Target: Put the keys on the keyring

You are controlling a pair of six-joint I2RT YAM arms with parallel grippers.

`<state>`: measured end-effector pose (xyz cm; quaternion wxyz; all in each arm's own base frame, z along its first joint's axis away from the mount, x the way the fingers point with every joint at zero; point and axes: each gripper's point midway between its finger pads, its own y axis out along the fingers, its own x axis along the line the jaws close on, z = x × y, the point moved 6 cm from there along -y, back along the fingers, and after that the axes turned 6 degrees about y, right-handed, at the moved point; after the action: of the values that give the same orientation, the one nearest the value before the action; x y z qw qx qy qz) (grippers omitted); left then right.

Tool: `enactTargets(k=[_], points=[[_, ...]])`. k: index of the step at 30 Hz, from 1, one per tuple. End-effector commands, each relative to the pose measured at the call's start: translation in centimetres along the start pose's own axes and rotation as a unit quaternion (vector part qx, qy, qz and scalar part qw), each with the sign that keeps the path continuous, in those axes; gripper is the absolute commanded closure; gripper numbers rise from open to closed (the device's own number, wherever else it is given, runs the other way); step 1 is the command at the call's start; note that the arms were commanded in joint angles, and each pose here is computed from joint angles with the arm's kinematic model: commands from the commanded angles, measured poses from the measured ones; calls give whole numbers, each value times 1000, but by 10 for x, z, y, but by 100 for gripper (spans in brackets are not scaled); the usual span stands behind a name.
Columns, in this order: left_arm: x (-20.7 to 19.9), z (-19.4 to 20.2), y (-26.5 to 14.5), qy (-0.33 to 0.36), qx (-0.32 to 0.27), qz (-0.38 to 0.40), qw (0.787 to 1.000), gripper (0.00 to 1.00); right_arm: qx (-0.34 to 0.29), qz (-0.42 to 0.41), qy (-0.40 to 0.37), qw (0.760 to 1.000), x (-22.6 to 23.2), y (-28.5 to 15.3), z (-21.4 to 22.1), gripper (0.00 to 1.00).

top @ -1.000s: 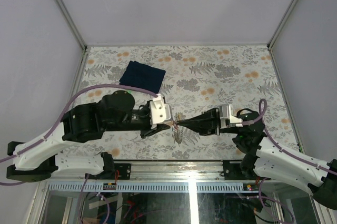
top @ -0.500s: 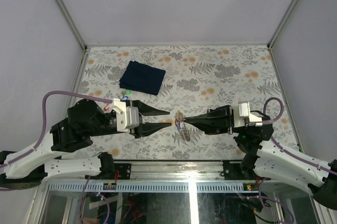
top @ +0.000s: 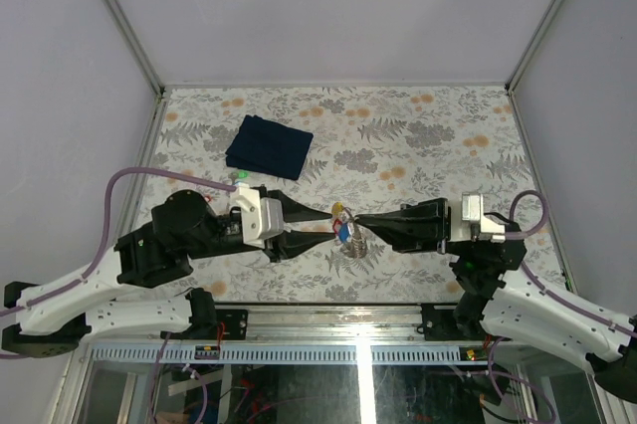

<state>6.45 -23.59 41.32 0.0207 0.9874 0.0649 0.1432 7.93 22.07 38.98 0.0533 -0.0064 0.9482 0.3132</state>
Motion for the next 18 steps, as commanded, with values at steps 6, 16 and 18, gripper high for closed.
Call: enactTargets(k=[6, 16, 18], points=[[24, 24, -1, -77, 23, -152, 985, 58, 78, 112, -55, 989, -19, -25, 8, 100], [84, 89, -17, -163, 85, -266, 946, 49, 249, 240, -34, 938, -33, -78, 47, 100], [99, 103, -24, -180, 100, -283, 937, 47, 281, 264, -31, 922, -35, -89, 53, 100]])
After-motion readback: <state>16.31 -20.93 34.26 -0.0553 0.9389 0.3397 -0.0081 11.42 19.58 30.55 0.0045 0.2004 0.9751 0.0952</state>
